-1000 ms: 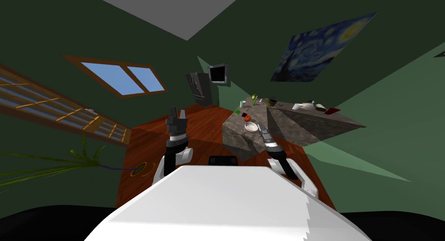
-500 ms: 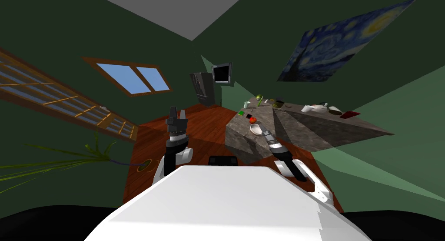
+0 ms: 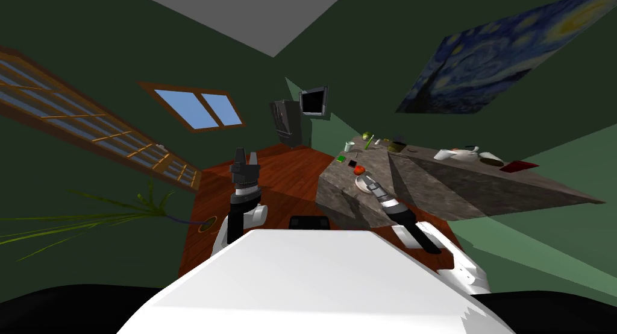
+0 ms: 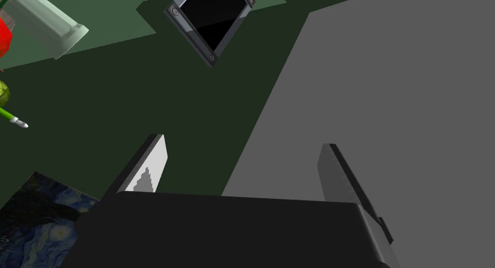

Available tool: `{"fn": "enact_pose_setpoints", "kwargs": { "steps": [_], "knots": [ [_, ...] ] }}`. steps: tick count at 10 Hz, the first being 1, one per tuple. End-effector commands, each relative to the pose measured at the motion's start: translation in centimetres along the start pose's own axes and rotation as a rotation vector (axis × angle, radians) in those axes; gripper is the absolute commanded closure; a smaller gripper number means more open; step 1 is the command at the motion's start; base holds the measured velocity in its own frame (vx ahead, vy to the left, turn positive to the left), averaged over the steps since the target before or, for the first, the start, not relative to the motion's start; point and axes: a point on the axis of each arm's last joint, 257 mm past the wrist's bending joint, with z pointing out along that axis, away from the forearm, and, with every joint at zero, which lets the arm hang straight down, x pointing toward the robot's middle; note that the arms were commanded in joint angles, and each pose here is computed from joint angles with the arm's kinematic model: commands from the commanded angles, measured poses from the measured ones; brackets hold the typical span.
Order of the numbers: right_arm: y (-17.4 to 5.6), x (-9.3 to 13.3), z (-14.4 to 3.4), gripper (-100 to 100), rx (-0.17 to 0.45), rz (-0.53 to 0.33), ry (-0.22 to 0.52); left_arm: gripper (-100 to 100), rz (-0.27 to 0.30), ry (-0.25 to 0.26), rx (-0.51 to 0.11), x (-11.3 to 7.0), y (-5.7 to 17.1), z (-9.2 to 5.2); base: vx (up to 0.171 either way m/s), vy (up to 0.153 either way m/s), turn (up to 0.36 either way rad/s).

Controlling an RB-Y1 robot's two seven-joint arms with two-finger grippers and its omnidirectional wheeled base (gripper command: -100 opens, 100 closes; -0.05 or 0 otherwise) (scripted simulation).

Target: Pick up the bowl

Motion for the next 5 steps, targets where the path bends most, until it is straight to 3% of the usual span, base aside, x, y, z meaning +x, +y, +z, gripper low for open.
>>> {"fn": "enact_pose_setpoints", "kwargs": {
  "steps": [1,5],
  "knots": [
    [-0.6,-0.1,-0.4,-100,0.006,-0.031,0.027,0,0.000,0.000,0.000,0.0,0.0,0.0,0.045,0.066,0.064],
    [-3.2,-0.4,-1.9,-100,0.040,-0.133,0.120,0,0.000,0.000,0.000,0.0,0.0,0.0,0.045,0.067,0.089]
  ]
}}
